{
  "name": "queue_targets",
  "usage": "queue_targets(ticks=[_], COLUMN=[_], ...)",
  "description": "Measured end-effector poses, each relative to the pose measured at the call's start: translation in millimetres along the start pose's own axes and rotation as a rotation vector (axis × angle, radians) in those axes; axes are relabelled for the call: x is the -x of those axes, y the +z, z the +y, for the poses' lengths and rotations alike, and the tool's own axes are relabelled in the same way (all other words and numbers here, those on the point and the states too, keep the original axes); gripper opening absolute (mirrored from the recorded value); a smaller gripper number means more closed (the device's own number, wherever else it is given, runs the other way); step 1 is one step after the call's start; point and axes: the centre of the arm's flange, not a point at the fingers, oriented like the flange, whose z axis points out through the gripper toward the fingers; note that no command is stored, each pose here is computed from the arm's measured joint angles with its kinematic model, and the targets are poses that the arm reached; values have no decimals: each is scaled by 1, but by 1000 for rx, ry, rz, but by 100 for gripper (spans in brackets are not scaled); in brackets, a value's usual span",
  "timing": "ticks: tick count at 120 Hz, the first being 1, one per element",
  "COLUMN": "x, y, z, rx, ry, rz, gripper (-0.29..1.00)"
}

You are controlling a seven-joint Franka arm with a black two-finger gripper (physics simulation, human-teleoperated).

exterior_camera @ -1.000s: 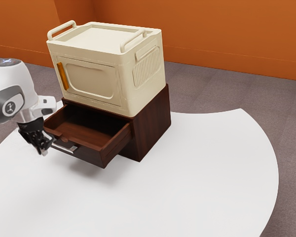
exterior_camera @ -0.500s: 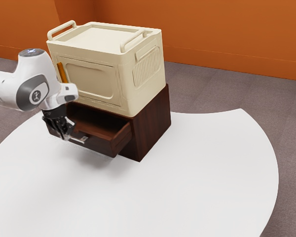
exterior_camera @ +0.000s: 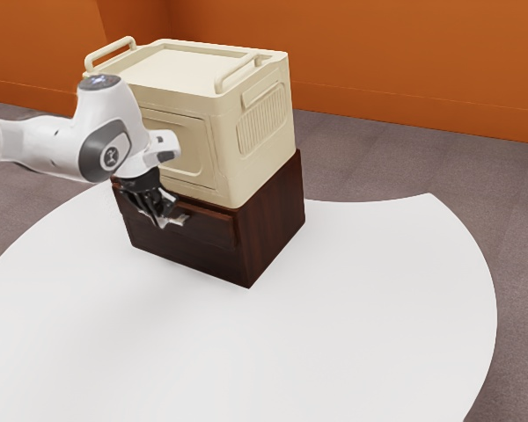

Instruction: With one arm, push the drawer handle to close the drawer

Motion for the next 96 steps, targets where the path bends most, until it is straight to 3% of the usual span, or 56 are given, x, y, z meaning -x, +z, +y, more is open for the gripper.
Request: queue_targets(ticks=[17, 35, 41, 57, 76, 96], x=[-11, 37, 40, 43, 46, 52], y=[3, -12, -14, -90, -217, -240], z=[-8, 10, 14, 8, -9, -6], rx=[-10, 44, 51, 110, 147, 159], ry=[88, 53, 49, -20, -73, -87], rz=[27, 17, 14, -7, -13, -131], gripper=[-1, 9, 19, 43, 57, 64])
